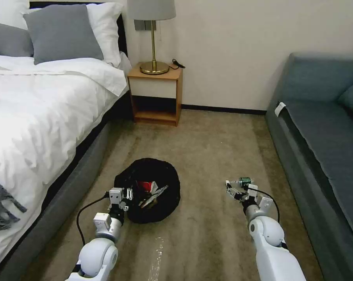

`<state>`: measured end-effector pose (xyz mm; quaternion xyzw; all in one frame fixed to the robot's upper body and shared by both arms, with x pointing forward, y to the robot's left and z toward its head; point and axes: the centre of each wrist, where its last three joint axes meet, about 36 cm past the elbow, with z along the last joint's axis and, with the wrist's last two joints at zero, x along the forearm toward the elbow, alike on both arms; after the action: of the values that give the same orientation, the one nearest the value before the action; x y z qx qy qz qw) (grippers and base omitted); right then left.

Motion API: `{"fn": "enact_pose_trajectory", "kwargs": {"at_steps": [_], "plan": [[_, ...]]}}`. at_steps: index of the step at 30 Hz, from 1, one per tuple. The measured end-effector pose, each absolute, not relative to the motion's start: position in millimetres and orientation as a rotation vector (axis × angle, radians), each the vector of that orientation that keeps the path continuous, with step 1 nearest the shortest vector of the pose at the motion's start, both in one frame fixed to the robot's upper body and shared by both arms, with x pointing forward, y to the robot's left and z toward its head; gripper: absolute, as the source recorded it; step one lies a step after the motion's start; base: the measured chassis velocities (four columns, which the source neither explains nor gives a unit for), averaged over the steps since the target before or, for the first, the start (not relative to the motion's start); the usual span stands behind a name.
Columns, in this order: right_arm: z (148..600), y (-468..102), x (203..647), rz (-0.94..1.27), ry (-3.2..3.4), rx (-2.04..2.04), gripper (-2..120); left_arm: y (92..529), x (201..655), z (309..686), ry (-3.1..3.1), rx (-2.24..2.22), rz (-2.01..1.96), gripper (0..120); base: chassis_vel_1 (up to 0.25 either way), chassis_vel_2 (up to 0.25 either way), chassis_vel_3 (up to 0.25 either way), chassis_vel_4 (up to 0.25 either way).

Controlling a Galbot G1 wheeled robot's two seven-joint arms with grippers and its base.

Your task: Pick up the trash bin, then pick up the garbage on the floor and place it into the trash bin.

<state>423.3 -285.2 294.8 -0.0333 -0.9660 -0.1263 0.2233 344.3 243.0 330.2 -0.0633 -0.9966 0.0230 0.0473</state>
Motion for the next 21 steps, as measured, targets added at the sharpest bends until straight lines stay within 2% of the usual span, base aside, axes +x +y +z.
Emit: {"fn": "enact_pose_trajectory", "kwargs": {"at_steps": [11,21], "plan": [[291.5,-284.6,419.4,-0.357,-2.661,-0.095,100,243.1,343.5,329.0,-3.041,-0.197,0.070,4,-0.112,0.042,0.111,-0.038],[287.7,-280.9,417.8,-0.354,-2.654,-0.096,100,245.5,343.8,325.8,-3.039,-0.198,0.069,4,-0.164,0.005,0.174,-0.007]]}}
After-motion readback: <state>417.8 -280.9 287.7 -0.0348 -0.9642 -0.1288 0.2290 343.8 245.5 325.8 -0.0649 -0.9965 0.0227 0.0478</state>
